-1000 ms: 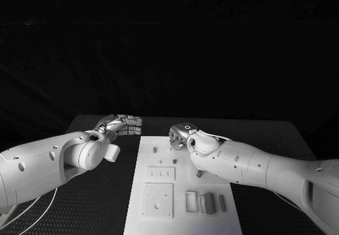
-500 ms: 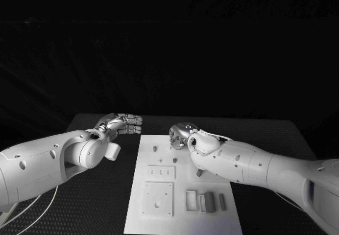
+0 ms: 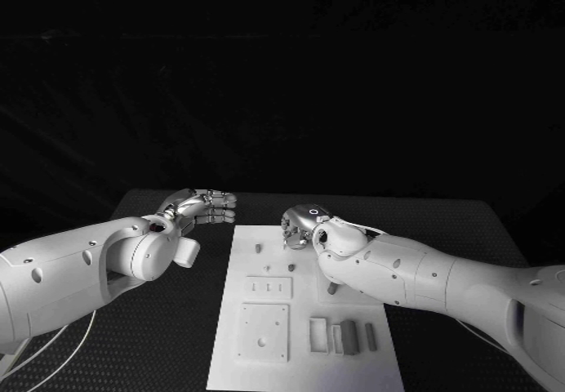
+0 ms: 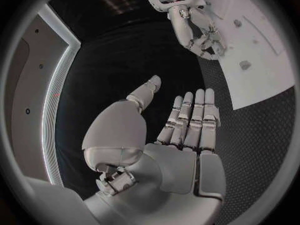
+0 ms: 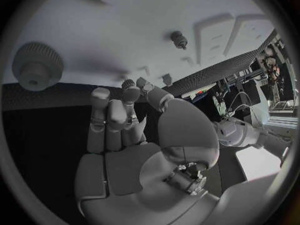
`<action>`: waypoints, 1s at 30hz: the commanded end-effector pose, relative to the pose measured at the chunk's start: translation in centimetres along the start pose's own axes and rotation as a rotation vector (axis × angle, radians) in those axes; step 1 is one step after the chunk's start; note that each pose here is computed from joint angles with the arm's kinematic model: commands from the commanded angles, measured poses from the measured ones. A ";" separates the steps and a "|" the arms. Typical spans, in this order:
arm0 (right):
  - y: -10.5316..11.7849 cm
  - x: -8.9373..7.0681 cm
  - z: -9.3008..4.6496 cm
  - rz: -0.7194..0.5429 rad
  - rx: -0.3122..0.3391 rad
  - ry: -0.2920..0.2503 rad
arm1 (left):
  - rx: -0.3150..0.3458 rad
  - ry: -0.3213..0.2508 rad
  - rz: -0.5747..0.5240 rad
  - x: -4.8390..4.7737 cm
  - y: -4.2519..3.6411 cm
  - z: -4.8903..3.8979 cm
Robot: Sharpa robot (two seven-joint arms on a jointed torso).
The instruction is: Assemble the parts on the task board
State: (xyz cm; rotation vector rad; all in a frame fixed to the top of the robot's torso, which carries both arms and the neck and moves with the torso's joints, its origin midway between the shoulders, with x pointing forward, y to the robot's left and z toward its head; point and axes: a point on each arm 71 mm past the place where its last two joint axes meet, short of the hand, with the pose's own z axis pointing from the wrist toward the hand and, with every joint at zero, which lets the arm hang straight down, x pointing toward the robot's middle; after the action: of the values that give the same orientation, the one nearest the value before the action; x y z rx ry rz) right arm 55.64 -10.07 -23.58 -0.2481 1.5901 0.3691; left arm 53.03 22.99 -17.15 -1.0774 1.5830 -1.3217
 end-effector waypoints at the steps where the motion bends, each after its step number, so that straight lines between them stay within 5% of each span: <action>1: 0.1 -0.1 0.0 0.007 -0.008 -0.017 | 0.009 0.017 -0.003 0.22 -0.21 0.04; 30: -0.6 -0.3 -0.2 0.004 0.010 -0.044 | 0.009 0.013 -0.003 0.06 -0.19 -0.02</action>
State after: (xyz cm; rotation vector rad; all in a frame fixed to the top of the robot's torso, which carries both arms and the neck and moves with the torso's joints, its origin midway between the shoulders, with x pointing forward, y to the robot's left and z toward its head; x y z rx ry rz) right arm 55.74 -10.81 -23.36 -0.2238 1.5595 0.3669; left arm 53.03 23.11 -17.16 -1.0788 1.5825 -1.3194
